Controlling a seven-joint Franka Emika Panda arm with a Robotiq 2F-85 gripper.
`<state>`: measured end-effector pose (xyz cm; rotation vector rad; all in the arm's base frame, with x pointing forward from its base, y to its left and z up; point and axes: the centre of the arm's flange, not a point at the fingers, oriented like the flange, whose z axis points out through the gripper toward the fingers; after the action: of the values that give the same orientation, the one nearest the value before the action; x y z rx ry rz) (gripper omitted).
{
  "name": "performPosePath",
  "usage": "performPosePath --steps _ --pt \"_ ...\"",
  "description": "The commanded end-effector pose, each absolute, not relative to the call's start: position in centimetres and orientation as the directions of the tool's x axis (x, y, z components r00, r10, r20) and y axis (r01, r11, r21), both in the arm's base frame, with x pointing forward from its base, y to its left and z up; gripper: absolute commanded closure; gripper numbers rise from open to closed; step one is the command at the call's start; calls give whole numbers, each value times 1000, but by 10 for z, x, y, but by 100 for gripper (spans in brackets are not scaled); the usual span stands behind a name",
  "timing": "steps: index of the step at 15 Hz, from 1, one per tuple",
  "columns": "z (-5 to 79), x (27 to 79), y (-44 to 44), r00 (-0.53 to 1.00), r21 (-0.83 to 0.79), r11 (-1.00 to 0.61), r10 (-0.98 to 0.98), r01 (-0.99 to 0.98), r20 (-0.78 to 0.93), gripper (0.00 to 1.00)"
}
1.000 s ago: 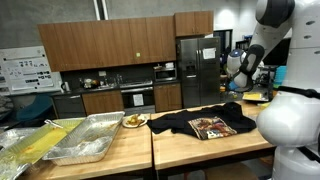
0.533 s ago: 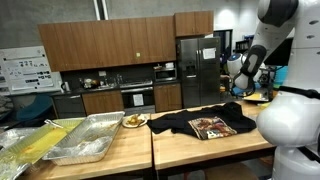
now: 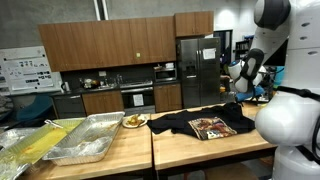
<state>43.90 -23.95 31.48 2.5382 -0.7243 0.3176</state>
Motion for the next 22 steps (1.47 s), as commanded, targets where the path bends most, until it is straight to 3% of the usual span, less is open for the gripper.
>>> performPosePath --steps 1,9,22 --pt "291 451 -253 810 400 -704 -490 -586 323 0" --pt "245 471 -273 764 452 -620 -573 -641 297 0" --pt "196 488 -281 744 434 -641 -659 -633 112 0"
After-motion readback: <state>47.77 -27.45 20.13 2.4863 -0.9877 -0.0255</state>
